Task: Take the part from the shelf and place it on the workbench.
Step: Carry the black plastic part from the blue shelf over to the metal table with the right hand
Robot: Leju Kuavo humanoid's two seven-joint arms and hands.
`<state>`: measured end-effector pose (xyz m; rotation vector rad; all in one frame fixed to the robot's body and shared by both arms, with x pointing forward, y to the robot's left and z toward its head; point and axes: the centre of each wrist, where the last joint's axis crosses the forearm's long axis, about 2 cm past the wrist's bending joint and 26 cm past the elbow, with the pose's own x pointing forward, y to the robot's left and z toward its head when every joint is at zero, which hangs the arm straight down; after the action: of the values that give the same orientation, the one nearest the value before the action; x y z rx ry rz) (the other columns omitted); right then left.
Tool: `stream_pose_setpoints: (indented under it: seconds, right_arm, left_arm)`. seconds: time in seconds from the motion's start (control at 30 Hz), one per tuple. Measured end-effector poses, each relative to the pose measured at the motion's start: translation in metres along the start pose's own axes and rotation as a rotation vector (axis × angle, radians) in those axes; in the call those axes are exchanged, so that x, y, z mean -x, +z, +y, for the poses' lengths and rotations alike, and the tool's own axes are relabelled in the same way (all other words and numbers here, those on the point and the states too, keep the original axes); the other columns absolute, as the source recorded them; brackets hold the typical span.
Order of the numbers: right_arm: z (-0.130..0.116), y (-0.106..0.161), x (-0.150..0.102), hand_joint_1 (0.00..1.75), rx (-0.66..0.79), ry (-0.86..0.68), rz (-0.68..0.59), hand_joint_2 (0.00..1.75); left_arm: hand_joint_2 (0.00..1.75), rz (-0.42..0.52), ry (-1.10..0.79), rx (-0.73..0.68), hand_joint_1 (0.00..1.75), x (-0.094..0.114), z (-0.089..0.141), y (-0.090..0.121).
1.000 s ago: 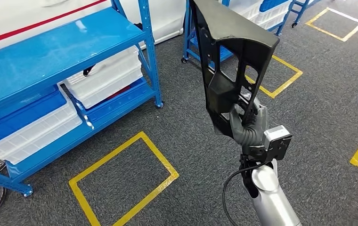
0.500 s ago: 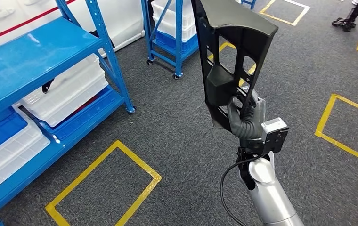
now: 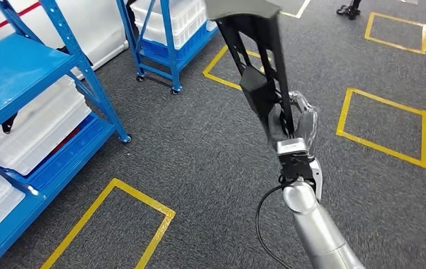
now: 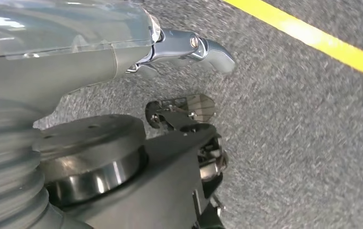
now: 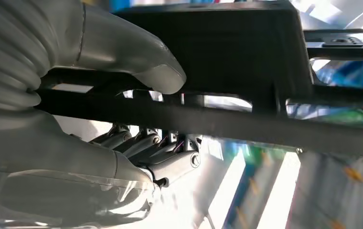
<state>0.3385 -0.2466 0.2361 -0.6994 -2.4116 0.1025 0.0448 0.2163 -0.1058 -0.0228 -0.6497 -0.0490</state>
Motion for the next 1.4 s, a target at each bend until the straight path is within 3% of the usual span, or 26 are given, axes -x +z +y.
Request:
stream_pose_setpoints:
  seconds: [0.2,0.33,0.47,0.9,1.4]
  right_arm:
    - [-0.005,-0.015,0.003,1.75,-0.033,0.555,-0.210,1.75]
    - [-0.006,-0.016,0.011,1.75,-0.089,0.805,-0.277,1.75]
    - [-0.010,-0.015,0.018,1.75,-0.103,0.954,-0.281,1.75]
    - [-0.026,-0.009,0.031,1.75,-0.133,0.987,-0.277,1.75]
    - [-0.036,-0.020,0.036,1.75,-0.139,1.001,-0.333,1.75]
  left_arm:
    - [1.75,-0.002,0.001,0.006,0.00,-0.004,-0.001,-0.002]
    - [1.75,0.004,-0.003,0.007,0.00,-0.004,-0.002,-0.002]
    - [1.75,0.000,-0.001,0.008,0.00,-0.003,-0.002,-0.002]
    - [1.75,0.001,0.007,-0.012,0.00,-0.001,-0.002,0.000]
    - [1.75,0.010,0.021,-0.037,0.00,0.001,-0.001,0.001]
